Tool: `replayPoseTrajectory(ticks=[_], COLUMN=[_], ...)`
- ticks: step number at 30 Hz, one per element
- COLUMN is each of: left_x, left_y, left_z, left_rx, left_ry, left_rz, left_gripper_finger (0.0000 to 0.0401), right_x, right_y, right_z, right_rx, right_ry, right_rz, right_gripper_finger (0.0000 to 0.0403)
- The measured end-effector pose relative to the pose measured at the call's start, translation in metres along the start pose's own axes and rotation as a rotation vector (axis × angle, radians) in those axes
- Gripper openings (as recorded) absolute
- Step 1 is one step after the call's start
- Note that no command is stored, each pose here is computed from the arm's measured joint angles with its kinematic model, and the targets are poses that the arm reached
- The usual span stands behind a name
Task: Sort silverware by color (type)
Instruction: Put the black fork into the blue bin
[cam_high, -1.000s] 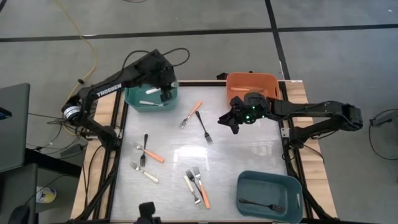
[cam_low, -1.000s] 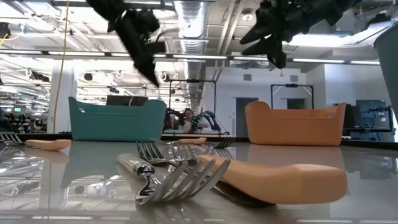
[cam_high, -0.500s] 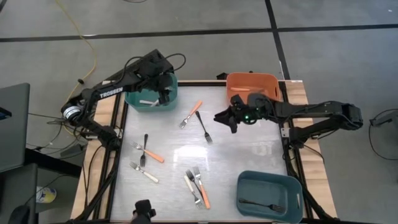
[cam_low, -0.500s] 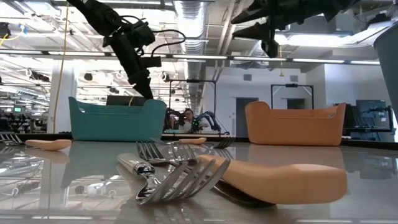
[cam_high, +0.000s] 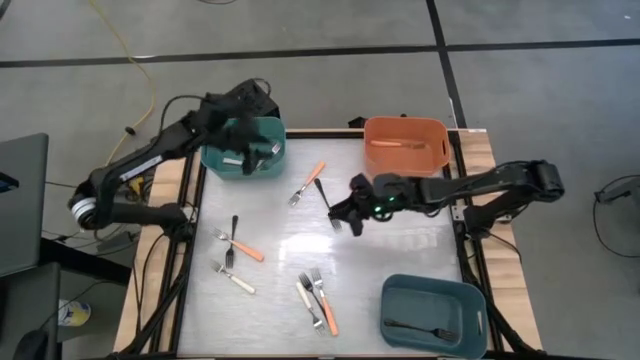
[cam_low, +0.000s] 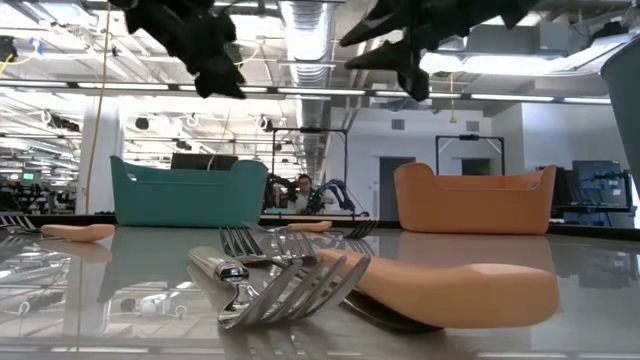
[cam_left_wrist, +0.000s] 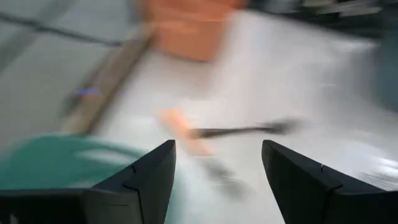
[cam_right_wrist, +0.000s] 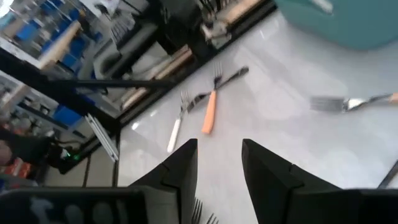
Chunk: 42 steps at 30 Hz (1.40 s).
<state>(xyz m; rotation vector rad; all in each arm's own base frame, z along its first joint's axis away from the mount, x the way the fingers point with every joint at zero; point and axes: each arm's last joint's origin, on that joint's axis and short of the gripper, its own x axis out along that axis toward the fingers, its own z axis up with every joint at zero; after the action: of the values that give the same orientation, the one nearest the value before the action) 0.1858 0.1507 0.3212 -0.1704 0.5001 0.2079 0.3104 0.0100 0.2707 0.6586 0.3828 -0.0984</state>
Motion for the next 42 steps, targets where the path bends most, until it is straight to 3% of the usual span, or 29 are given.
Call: replayPoseTrajectory(ticks=[3, 7, 14, 16, 19, 21, 27, 32, 35, 42], left_x=[0.000, 0.008, 0.033, 0.039, 0.044, 0.045, 0.045, 0.045, 0.046, 0.046], left_y=[-0.026, -0.058, -0.099, -0.107, -0.114, -0.117, -0.120, -0.121, -0.120, -0.121], left_z=[-0.015, -0.041, -0.082, -0.088, -0.090, -0.090, -0.083, -0.080, -0.080, -0.081], left_rx=[0.014, 0.097, 0.262, 0.276, 0.250, 0.224, 0.104, 0.030, -0.021, -0.031], left_ry=[-0.006, 0.049, 0.084, 0.088, 0.099, 0.100, 0.043, 0.020, 0.020, 0.016], left_rz=[-0.196, -0.299, -0.365, -0.368, -0.325, -0.286, -0.231, -0.215, -0.179, -0.117], left_gripper_finger=[0.0223, 0.0224, 0.0224, 0.0224, 0.0224, 0.0224, 0.0224, 0.0224, 0.0224, 0.0224], right_x=[0.019, 0.038, 0.058, 0.061, 0.067, 0.069, 0.082, 0.098, 0.101, 0.104], right_y=[0.008, 0.021, 0.042, 0.046, 0.046, 0.038, 0.013, -0.010, -0.020, -0.025], right_z=[-0.005, -0.011, -0.022, -0.025, -0.028, -0.028, -0.042, -0.054, -0.055, -0.054], right_rx=[-0.010, -0.059, -0.173, -0.135, -0.006, 0.001, -0.525, -0.849, -0.955, -1.033], right_ry=[0.070, 0.175, 0.423, 0.496, 0.567, 0.617, 0.786, 0.849, 0.885, 0.915], right_rz=[-0.022, -0.060, -0.059, -0.061, -0.141, -0.213, -0.224, -0.385, -0.444, -0.411], right_gripper_finger=[0.0148, 0.0148, 0.0148, 0.0148, 0.0148, 0.0148, 0.0148, 0.0149, 0.0161, 0.0237])
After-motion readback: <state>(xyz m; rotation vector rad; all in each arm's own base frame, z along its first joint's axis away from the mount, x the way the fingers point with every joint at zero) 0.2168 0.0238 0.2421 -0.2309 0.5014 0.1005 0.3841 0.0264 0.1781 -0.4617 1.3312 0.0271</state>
